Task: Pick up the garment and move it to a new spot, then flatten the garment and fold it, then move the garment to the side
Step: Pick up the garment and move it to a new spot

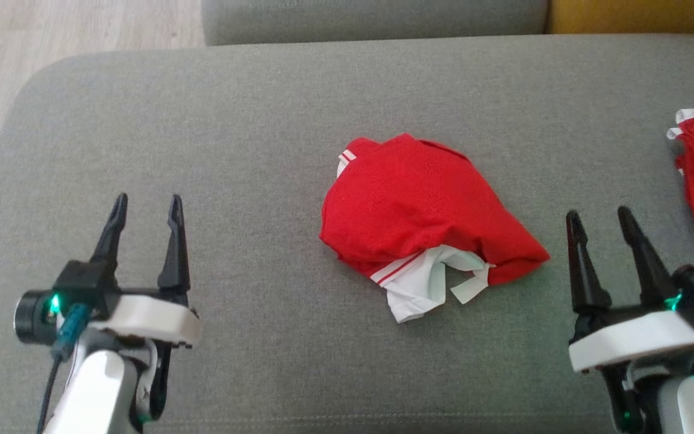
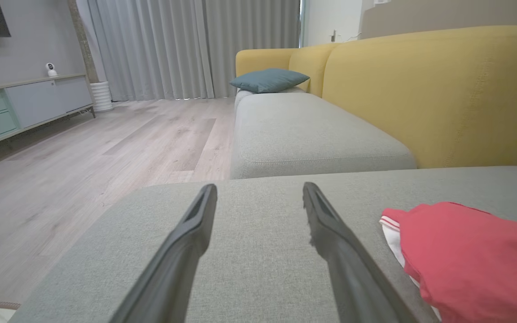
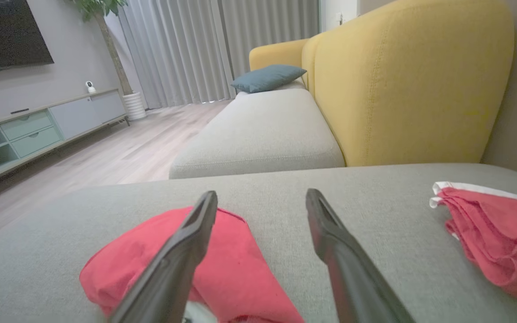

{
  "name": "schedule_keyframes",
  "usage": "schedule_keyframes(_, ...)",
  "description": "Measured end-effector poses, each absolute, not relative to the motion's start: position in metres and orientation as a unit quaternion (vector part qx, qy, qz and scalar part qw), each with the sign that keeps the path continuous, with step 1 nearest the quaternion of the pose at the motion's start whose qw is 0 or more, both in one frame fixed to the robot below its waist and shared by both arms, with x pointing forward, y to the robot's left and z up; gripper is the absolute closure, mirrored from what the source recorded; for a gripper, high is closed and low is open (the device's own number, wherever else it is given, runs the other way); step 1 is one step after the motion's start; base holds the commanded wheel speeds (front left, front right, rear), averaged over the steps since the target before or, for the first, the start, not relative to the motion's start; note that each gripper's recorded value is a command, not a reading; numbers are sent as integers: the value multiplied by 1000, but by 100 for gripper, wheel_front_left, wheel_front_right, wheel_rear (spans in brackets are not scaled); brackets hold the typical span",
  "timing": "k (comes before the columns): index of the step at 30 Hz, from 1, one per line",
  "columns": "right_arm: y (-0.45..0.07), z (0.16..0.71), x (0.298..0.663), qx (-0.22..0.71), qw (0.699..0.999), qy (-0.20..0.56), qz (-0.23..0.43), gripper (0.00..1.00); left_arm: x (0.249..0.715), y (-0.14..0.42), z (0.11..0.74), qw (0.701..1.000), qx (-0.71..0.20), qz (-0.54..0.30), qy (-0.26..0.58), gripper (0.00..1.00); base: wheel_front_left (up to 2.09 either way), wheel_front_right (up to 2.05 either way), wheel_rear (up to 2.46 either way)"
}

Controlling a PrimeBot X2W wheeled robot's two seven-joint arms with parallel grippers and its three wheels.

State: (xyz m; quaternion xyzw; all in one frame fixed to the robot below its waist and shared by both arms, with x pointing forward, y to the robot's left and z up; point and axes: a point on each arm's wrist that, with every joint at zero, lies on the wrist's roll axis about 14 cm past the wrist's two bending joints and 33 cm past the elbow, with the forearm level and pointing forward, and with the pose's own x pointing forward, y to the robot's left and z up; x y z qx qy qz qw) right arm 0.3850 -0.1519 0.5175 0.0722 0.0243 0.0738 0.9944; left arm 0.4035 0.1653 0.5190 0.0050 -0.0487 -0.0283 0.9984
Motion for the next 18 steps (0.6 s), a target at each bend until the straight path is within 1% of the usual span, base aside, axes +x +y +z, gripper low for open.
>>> schedule_keyframes(7,-155,513,370,72,994,36,69,0,386,161,515,998,13,-37,-45,0,0,0,0)
schedule_keyframes(12,-155,519,364,71,995,30,70,0,375,161,515,998,16,-39,-45,0,0,0,0)
schedule_keyframes(18,-155,514,359,71,994,38,69,0,371,161,513,998,18,-39,-41,0,0,0,0)
